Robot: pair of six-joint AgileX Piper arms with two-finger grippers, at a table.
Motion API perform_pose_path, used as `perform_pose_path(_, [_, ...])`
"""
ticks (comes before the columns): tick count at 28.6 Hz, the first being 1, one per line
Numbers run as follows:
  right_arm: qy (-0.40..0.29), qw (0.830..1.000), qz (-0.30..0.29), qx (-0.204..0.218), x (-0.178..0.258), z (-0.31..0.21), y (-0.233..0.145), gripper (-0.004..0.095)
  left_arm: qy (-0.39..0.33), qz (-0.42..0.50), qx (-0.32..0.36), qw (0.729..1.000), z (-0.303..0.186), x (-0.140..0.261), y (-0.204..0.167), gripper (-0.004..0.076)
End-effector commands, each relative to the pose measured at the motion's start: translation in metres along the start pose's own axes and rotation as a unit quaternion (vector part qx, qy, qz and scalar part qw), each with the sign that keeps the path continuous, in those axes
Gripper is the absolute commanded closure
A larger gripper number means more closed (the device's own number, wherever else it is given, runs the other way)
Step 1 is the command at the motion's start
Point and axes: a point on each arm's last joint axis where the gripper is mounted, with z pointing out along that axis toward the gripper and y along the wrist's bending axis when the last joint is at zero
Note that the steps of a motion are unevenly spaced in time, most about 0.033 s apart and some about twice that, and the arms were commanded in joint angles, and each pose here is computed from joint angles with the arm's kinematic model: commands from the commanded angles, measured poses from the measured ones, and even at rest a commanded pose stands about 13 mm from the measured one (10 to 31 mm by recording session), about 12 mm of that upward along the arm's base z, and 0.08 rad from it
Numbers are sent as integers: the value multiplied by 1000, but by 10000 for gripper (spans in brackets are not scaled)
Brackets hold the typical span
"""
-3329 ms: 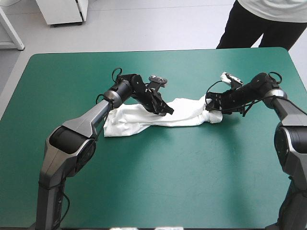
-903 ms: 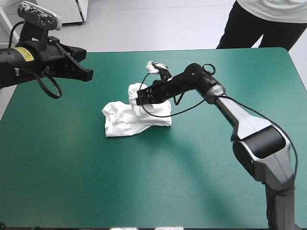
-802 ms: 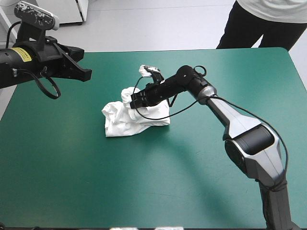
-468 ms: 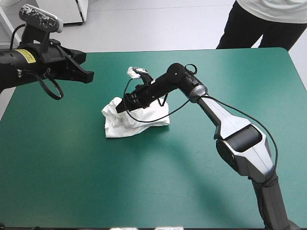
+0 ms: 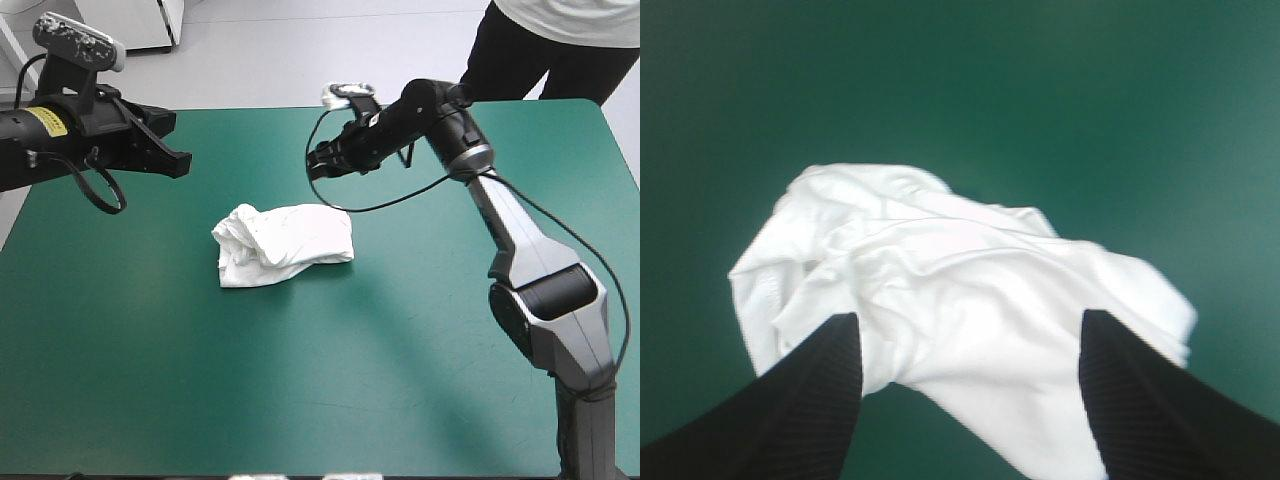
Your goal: Fold the cloth
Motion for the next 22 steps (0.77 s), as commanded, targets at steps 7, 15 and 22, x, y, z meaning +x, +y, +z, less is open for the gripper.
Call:
perform_pose_path(7, [-10, 998, 46, 45, 22, -69, -14, 323, -40, -4, 5, 999, -29, -4, -6, 734])
perform_pose_path(15, [53, 995, 76, 28, 43, -9, -46, 322, -42, -4, 4, 999, -29, -4, -6, 734])
perform_pose_path(22, [66, 992, 104, -23, 47, 32, -61, 322, -40, -2, 0, 999, -29, -4, -5, 734])
